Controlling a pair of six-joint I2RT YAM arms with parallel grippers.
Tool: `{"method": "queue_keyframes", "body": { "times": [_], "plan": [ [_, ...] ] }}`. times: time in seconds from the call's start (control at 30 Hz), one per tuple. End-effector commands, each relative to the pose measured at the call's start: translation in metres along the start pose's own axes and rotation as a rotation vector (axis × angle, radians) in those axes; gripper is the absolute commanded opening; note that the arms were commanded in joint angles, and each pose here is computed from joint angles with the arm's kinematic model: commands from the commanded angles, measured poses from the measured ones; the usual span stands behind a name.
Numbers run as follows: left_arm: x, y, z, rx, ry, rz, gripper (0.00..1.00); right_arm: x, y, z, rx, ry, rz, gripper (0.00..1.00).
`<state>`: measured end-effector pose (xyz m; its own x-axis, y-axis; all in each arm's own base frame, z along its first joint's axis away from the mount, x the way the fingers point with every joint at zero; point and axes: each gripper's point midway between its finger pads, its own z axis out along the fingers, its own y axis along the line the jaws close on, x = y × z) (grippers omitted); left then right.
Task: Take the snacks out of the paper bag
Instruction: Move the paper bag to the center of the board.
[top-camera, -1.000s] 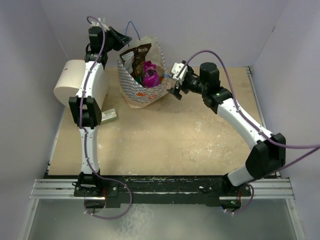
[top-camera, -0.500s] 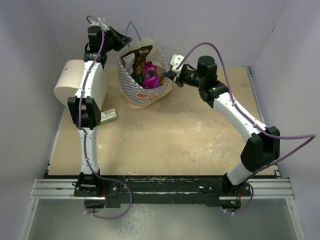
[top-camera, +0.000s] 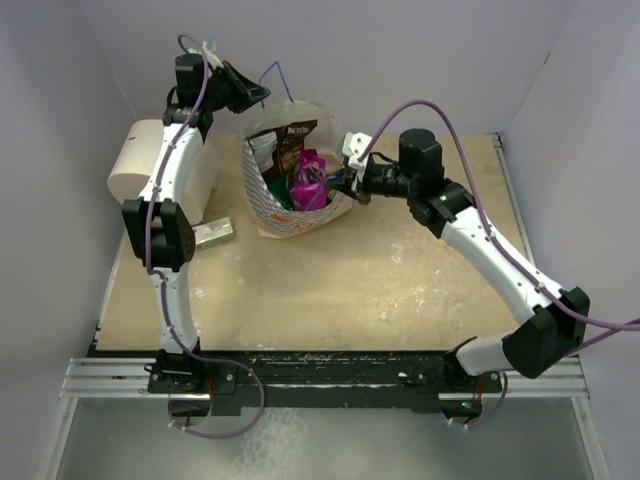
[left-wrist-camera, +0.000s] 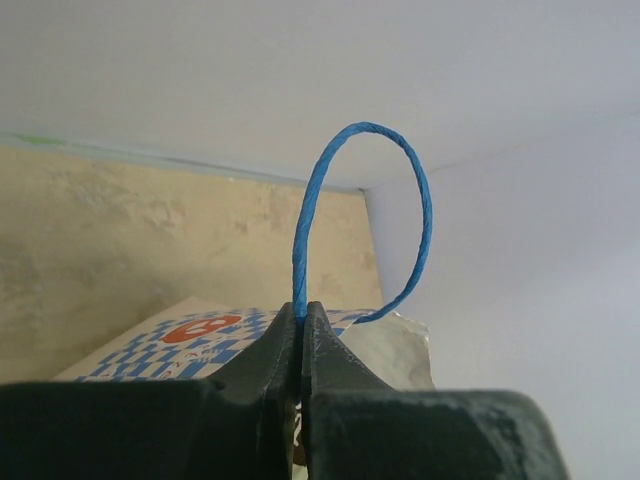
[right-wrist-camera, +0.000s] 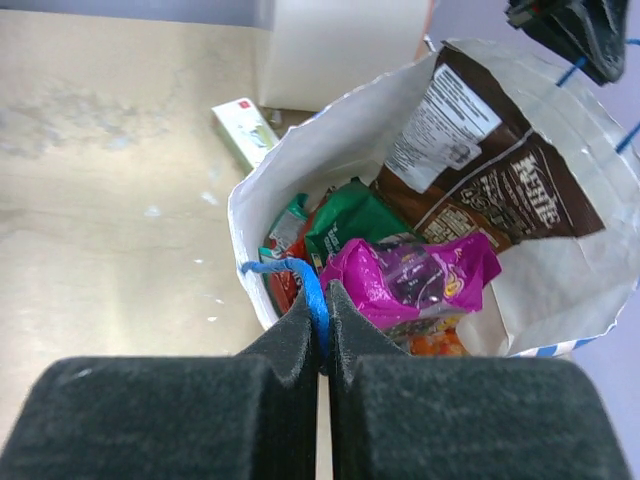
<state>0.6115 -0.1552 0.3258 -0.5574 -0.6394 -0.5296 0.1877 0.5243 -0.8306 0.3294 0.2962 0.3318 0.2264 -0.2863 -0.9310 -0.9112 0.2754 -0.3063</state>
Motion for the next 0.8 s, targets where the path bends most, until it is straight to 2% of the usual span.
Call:
{"method": "queue_keyframes", "body": {
  "times": [0.0, 0.23, 0.47, 0.77],
  "plan": [
    [-0.002, -0.102, -0.053, 0.167, -0.024, 0.127, 0.0, -0.052, 0.037, -0.018, -0.067, -0.127, -0.002, 0.0],
    [0.044, -0.108, -0.085, 0.118, 0.069, 0.12, 0.0, -0.064, 0.103, -0.017, -0.134, -0.135, 0.072, 0.0],
    [0.065, -0.109, -0.121, 0.061, 0.095, 0.117, 0.0, -0.074, 0.137, -0.013, -0.159, -0.151, 0.179, 0.0],
    [0.083, -0.105, -0.142, 0.018, 0.135, 0.102, 0.0, -0.099, 0.172, 0.006, -0.196, -0.179, 0.175, 0.0]
  ]
}}
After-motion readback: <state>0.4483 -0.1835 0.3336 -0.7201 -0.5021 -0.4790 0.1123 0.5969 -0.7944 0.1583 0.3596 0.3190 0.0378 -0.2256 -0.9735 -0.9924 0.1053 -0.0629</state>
